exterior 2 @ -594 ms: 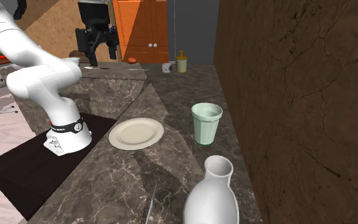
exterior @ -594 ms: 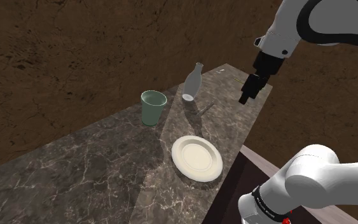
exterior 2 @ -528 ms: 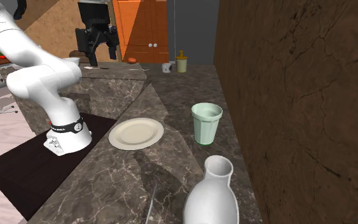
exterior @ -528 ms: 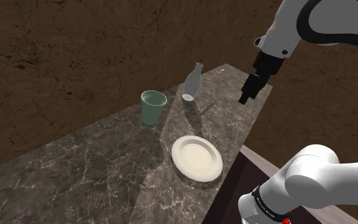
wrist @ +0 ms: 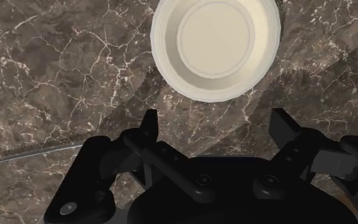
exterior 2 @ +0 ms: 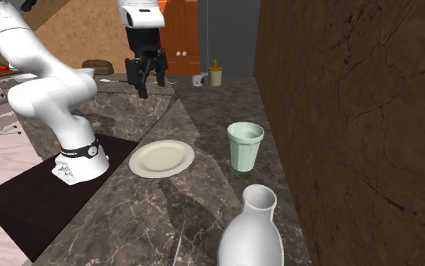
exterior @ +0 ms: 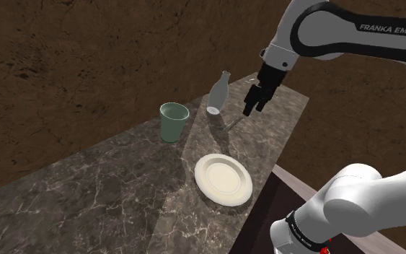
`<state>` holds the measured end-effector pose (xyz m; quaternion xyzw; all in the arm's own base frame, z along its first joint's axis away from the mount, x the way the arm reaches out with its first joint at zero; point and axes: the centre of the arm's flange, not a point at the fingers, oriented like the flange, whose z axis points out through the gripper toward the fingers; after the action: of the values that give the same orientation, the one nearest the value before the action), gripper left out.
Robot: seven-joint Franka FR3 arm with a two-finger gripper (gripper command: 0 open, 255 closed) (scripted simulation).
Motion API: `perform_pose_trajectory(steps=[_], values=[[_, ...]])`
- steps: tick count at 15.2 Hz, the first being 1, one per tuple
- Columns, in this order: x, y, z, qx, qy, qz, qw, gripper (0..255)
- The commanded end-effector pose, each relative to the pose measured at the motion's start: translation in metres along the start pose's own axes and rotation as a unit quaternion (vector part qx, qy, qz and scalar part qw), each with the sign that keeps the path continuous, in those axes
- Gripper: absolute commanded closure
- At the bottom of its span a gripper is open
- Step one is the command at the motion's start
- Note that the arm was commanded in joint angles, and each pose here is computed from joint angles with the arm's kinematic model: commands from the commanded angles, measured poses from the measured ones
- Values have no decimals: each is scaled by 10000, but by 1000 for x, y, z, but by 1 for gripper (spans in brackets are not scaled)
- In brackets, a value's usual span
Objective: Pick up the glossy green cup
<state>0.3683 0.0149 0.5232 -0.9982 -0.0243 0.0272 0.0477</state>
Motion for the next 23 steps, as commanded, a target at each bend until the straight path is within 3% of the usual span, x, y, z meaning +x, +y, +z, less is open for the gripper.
perform_pose_trajectory(steps=[1, 21, 23], values=[[22, -3, 12, 74, 43, -5, 10000, 0], [250, -22, 121, 791, 391, -89, 9961, 0], [252, -22, 128, 798, 394, -90, 9960, 0]])
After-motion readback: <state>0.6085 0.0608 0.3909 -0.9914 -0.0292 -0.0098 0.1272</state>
